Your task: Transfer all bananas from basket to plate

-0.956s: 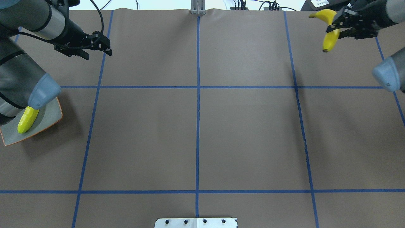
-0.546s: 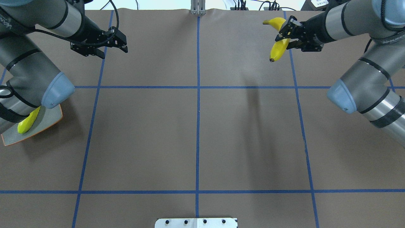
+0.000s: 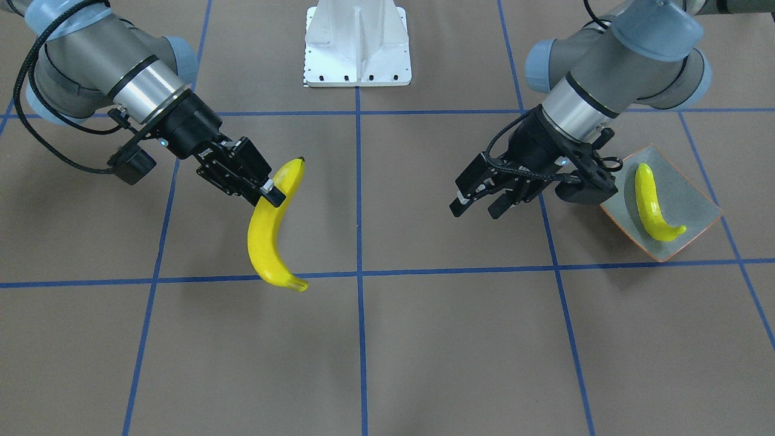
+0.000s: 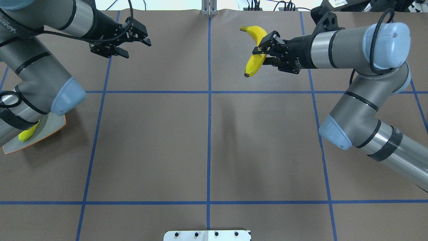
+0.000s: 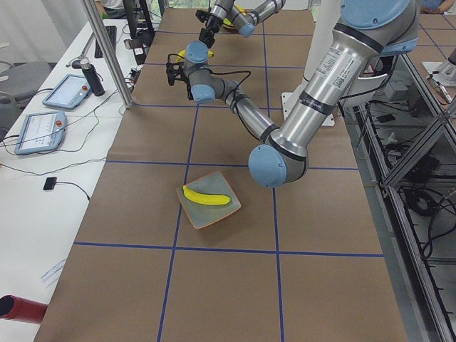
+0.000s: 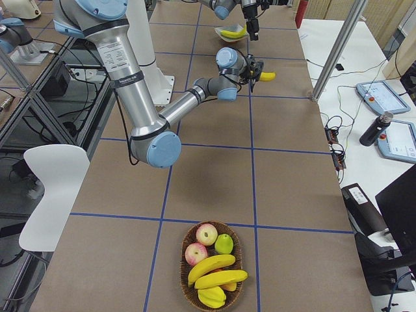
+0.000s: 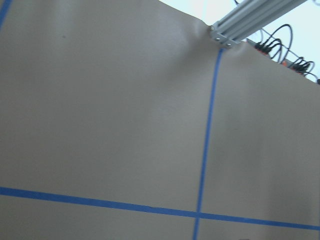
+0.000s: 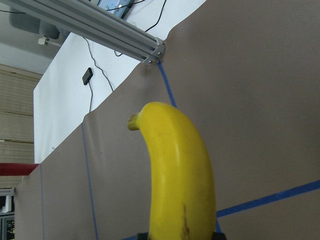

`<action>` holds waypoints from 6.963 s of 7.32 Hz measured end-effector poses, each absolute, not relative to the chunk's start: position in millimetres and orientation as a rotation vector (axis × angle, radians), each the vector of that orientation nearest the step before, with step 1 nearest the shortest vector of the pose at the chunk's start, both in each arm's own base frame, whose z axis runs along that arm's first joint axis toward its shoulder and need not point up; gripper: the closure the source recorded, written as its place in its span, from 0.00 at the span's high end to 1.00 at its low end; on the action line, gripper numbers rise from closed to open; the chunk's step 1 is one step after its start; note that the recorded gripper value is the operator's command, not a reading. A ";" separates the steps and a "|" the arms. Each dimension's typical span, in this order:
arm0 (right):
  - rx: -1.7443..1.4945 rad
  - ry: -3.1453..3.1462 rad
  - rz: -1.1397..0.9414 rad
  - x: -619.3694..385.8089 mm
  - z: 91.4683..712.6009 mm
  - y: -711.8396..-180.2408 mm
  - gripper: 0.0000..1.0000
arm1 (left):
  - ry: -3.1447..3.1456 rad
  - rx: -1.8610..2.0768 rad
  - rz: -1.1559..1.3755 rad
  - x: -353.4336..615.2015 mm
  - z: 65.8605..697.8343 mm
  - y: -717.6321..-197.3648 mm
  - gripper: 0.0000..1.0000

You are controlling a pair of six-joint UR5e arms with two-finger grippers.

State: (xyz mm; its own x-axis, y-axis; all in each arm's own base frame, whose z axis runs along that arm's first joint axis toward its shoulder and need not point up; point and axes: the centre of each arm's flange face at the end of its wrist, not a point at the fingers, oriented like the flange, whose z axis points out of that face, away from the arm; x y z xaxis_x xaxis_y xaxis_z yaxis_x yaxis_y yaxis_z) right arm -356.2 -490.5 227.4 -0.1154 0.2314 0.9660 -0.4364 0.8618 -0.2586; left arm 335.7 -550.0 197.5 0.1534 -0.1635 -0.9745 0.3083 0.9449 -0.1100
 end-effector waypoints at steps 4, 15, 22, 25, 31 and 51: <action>0.162 -1.779 0.565 -395.6 209.2 -441.4 0.00 | 1.606 -0.013 -0.415 353.8 151.7 -518.4 0.88; 0.104 -1.986 0.527 -402.4 187.1 -405.7 0.00 | 1.736 -0.066 -0.473 402.2 117.7 -498.2 0.86; 0.109 -2.017 0.512 -404.7 184.1 -401.4 1.00 | 1.741 -0.082 -0.453 414.6 114.0 -487.4 0.00; 0.112 -2.021 0.511 -403.0 184.1 -401.0 1.00 | 1.742 -0.083 -0.452 414.2 113.8 -486.6 0.00; 0.230 -1.874 0.565 -349.2 298.5 -412.8 1.00 | 1.531 -0.012 -0.298 337.9 234.6 -524.1 0.00; 0.423 -1.555 0.556 -333.1 429.5 -437.4 1.00 | 0.702 0.179 -0.066 186.0 596.0 -509.4 0.02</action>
State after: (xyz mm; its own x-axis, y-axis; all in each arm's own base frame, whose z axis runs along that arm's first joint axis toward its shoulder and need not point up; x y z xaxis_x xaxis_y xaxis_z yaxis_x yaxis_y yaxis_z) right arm -333.1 -437.4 429.5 -0.0636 0.0667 0.9957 -0.5797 0.8097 -0.0912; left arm 186.0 -509.4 596.0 0.7625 -0.0001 -0.6470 0.1203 0.9826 0.1416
